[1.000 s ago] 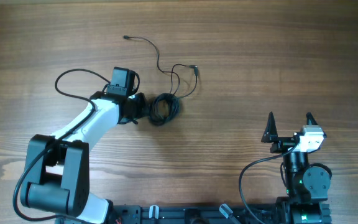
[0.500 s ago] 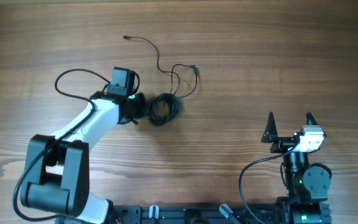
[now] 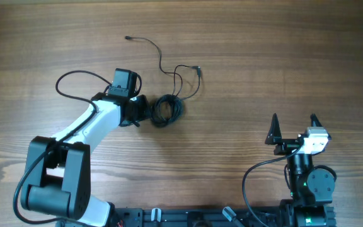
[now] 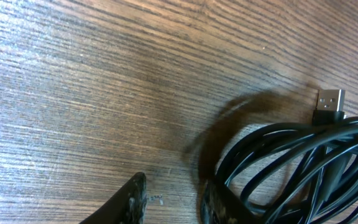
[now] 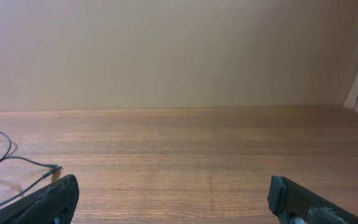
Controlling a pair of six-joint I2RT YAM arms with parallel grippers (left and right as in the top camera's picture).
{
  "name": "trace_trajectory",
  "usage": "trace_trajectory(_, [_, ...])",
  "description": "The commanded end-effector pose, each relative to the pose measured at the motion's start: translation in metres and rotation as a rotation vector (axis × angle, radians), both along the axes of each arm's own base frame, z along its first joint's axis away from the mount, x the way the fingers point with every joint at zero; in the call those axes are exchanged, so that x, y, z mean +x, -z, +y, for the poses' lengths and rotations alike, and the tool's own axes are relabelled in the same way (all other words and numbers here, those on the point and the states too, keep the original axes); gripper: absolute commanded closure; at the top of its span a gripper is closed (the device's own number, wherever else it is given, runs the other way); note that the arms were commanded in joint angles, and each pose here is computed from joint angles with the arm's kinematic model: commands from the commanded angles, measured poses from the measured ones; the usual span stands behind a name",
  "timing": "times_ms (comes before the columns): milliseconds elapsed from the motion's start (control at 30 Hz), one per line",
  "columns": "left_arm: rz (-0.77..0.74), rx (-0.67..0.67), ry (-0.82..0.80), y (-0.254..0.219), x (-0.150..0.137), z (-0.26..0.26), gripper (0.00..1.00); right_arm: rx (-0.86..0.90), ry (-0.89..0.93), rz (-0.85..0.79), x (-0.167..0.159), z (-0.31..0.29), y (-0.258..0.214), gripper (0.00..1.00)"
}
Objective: Untangle cables
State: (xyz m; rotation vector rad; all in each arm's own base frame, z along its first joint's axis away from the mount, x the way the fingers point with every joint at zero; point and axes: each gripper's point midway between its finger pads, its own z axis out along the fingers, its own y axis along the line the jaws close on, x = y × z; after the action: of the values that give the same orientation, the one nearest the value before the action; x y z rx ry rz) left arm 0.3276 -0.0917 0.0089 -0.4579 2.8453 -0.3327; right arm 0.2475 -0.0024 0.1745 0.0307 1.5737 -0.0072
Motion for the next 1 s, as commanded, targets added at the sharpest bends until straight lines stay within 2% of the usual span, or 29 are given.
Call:
trace_trajectory(0, [-0.010, 0.008, 0.000, -0.003, -0.001, 0.001, 0.65, 0.012, 0.020, -0.010, 0.000, -0.004, -0.002, 0.00])
trace_trajectory(433, [-0.017, 0.051, 0.056, -0.002, -0.007, -0.013, 0.64, 0.012, 0.020, -0.010, 0.000, -0.004, -0.002, 0.00])
trace_trajectory(667, [-0.008, 0.053, 0.058, 0.004, -0.006, -0.014, 0.53, 0.012, 0.020, -0.010, 0.000, -0.004, -0.002, 0.00])
trace_trajectory(767, [-0.008, 0.053, 0.057, 0.007, -0.005, -0.014, 0.53, 0.012, 0.020, -0.010, 0.000, -0.004, -0.002, 0.00])
trace_trajectory(800, [-0.009, 0.053, 0.057, 0.007, -0.005, -0.015, 0.62, 0.012, 0.020, -0.011, 0.000, -0.004, -0.002, 0.00])
trace_trajectory(867, [-0.017, 0.058, 0.055, 0.006, -0.003, -0.014, 0.94, 0.012, 0.021, -0.011, 0.000, -0.004, -0.002, 0.00])
trace_trajectory(967, [-0.020, 0.057, 0.055, 0.006, -0.002, -0.014, 0.96, 0.012, 0.021, -0.010, 0.000, -0.004, -0.002, 0.00])
